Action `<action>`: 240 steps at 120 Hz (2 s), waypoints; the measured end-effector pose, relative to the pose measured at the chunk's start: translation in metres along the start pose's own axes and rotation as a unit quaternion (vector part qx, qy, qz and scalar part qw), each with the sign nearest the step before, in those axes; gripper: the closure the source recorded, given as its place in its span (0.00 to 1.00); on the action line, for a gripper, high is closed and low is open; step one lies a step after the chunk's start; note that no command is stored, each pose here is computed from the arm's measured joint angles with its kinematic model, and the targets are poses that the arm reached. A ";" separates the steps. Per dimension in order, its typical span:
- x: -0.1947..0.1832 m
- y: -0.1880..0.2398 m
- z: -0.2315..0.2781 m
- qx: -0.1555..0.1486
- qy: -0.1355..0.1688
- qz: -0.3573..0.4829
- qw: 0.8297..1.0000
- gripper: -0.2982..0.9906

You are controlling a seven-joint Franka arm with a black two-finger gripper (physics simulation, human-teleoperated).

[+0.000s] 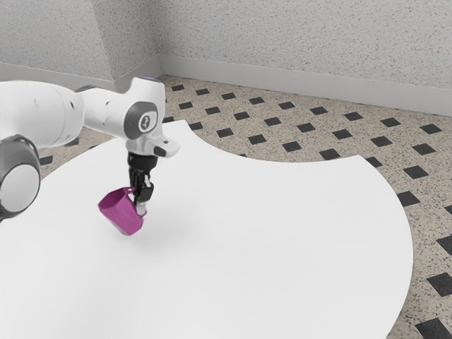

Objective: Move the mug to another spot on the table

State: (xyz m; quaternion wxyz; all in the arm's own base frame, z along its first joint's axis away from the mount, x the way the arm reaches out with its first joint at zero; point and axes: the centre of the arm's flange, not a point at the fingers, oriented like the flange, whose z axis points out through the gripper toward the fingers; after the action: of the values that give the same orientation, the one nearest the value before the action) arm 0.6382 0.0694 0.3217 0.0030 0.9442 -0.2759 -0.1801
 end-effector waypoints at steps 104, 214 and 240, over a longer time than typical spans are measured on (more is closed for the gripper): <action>0.130 0.007 -0.005 0.008 -0.009 -0.079 0.997 0.84; 0.166 0.053 -0.008 0.009 0.018 -0.093 0.995 0.50; 0.170 0.051 -0.052 0.034 0.108 -0.096 0.989 0.34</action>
State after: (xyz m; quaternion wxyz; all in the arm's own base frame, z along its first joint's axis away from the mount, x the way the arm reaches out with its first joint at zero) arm 0.7625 -0.0674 0.3184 -0.0162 0.9798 -0.1875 -0.0672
